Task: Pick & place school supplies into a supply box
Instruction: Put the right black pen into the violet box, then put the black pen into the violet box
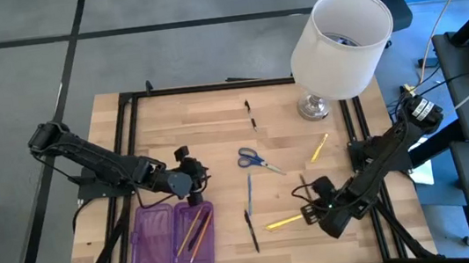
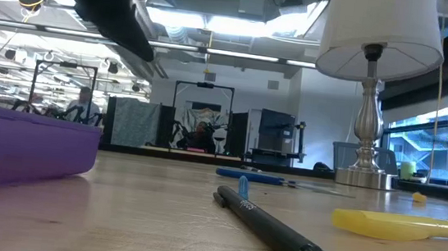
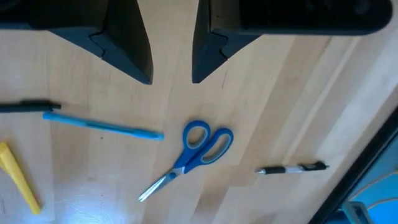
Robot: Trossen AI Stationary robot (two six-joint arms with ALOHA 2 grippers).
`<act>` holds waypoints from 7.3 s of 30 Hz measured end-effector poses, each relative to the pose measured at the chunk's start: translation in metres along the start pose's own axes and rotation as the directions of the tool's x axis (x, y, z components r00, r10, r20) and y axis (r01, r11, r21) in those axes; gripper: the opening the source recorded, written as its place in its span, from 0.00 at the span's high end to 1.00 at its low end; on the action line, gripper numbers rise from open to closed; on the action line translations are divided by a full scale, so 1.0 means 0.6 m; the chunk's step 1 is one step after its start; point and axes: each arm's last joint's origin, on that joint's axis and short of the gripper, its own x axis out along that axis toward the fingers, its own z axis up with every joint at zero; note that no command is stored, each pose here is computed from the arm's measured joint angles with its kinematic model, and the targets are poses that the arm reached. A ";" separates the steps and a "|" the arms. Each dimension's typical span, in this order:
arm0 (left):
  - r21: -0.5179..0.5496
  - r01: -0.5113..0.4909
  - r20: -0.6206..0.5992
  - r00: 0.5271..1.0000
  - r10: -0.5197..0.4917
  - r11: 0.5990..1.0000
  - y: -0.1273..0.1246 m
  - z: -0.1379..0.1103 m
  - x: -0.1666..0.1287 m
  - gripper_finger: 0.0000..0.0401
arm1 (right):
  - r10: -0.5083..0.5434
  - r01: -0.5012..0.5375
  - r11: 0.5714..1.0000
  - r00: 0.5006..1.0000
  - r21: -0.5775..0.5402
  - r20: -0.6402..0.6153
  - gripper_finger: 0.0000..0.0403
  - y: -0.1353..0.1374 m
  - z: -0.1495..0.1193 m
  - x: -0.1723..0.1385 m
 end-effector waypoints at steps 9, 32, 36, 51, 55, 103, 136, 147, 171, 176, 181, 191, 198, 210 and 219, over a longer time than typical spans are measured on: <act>-0.020 0.177 0.119 0.978 -0.174 0.984 -0.016 0.026 -0.003 0.75 | 0.391 -0.171 0.874 0.805 -0.455 0.447 0.89 0.082 0.025 -0.049; 0.175 0.481 0.383 0.770 -0.509 0.859 -0.082 0.066 0.026 0.68 | 0.703 -0.093 0.504 0.622 -0.859 0.345 0.89 0.212 0.082 0.018; 0.164 0.437 0.364 0.806 -0.466 0.885 -0.077 0.062 0.025 0.61 | 0.708 -0.097 0.503 0.617 -0.859 0.345 0.89 0.212 0.082 0.013; 0.134 0.447 0.431 0.777 -0.458 0.884 -0.075 0.074 0.022 0.56 | 0.708 -0.103 0.509 0.615 -0.855 0.348 0.89 0.213 0.084 0.015; 0.175 0.437 0.489 0.739 -0.463 0.882 -0.075 0.083 0.017 0.58 | 0.707 -0.102 0.509 0.615 -0.855 0.348 0.89 0.213 0.085 0.015; -0.481 0.422 -0.155 0.822 -0.548 0.768 -0.063 -0.012 -0.007 0.95 | 0.417 -0.092 0.555 0.891 -0.827 0.181 0.60 0.153 0.089 0.036; -0.687 -0.004 -0.574 0.616 -0.540 0.727 -0.092 -0.097 0.066 0.91 | 0.396 -0.057 0.610 0.886 -0.790 0.242 0.60 0.158 0.128 0.043; -0.666 0.079 -0.572 0.583 -0.576 0.741 -0.093 -0.095 0.069 0.87 | 0.395 -0.061 0.608 0.888 -0.792 0.235 0.60 0.158 0.128 0.043; -0.362 0.705 0.019 0.660 -0.751 0.610 -0.073 0.028 0.020 0.78 | 0.360 -0.134 0.583 0.927 -0.801 0.107 0.60 0.151 0.121 0.047; -0.157 0.760 0.162 0.650 -0.742 0.631 -0.075 0.049 0.015 0.78 | 0.352 -0.132 0.585 0.930 -0.801 0.104 0.60 0.149 0.118 0.047; -0.043 0.760 0.203 0.642 -0.739 0.649 -0.076 0.055 0.013 0.78 | 0.323 -0.118 0.597 0.941 -0.794 0.104 0.60 0.144 0.117 0.049; -0.014 0.715 0.211 0.685 -0.697 0.699 -0.074 0.054 0.016 0.68 | 0.317 -0.110 0.596 0.942 -0.795 0.107 0.60 0.143 0.117 0.049; -0.072 0.698 0.223 0.707 -0.671 0.712 -0.072 0.055 0.017 0.57 | 0.317 -0.100 0.598 0.941 -0.795 0.121 0.60 0.143 0.118 0.049; 0.250 0.615 0.077 0.757 -0.649 0.748 -0.079 0.030 0.045 0.57 | 0.316 -0.095 0.596 0.941 -0.797 0.124 0.60 0.143 0.118 0.049; 0.488 0.548 -0.148 0.819 -0.554 0.680 -0.115 0.039 0.115 0.60 | 0.315 -0.065 0.606 0.935 -0.793 0.164 0.60 0.143 0.120 0.049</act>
